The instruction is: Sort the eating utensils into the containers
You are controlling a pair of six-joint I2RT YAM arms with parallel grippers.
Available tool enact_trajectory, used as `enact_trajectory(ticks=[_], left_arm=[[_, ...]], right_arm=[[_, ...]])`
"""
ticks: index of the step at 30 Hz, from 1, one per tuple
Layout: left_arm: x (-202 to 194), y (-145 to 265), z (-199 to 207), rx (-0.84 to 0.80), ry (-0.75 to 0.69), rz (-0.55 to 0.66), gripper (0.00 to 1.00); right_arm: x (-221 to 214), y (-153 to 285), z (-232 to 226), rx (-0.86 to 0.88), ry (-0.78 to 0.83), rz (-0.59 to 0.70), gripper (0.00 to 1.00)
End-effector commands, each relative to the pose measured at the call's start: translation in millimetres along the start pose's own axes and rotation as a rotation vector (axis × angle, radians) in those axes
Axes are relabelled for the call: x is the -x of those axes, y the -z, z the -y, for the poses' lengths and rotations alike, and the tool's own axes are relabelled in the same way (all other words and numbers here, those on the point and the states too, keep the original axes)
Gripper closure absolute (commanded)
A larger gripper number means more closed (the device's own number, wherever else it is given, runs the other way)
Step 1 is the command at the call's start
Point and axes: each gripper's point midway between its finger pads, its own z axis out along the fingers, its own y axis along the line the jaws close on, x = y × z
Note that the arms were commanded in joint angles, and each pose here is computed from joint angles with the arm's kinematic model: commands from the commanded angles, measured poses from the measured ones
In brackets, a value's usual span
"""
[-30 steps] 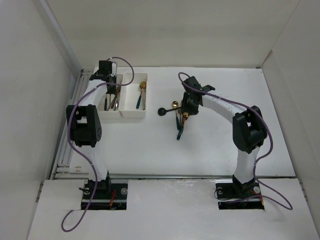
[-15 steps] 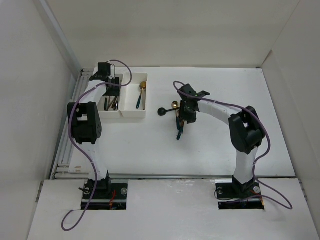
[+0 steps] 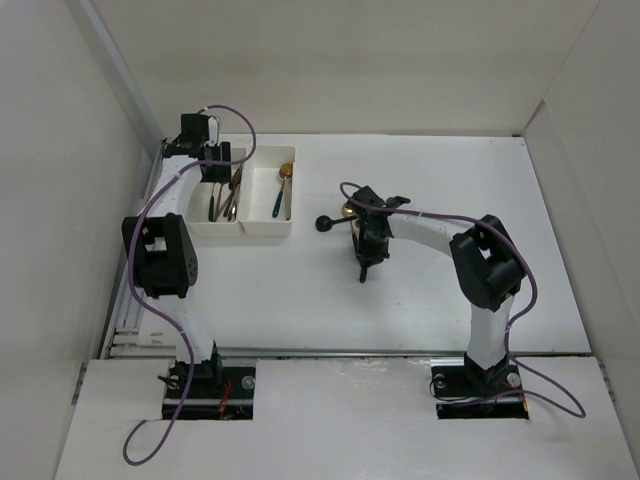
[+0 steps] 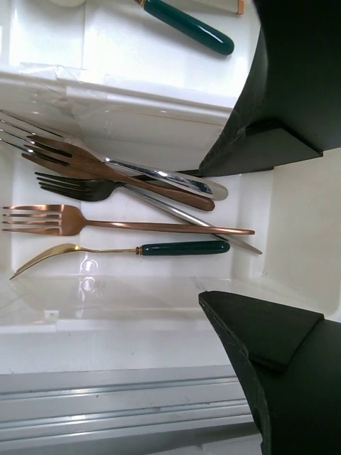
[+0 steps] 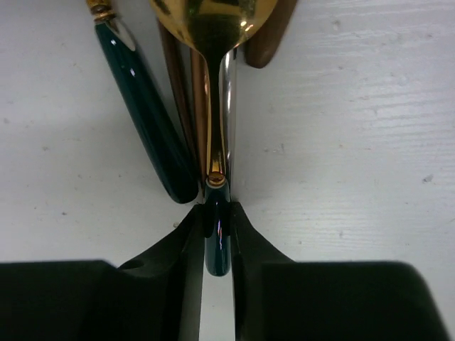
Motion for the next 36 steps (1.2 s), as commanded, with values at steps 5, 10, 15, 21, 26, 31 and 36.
enact_trajectory(ticks=[5,10,15,21,26,31,36], left_arm=[[27,40,-4,-0.012,0.0,0.08,0.37],[24,47,-7,-0.001,-0.011,0.073,0.36],[36,58,-7,-0.009,-0.01,0.095,0.36],[39,60,-7,-0.009,-0.009,0.104,0.36],[44,63,-23,0.046,0.041,0.124,0.35],[34,64,-37,0.111,0.075,0.112,0.35],[29,76,-36,0.102,0.077,0.132,0.35]], right_arm=[[-9,-11,7,-0.033,-0.05,-0.006,0.99],[3,26,19,-0.062,-0.044,0.07,1.0],[16,68,16,-0.063,-0.032,0.156,1.0],[53,122,-13,-0.012,0.097,0.294,1.0],[131,158,-113,0.242,0.212,0.445,1.0],[198,178,-211,0.513,0.218,0.605,1.0],[211,171,-261,0.754,0.169,0.666,1.0]])
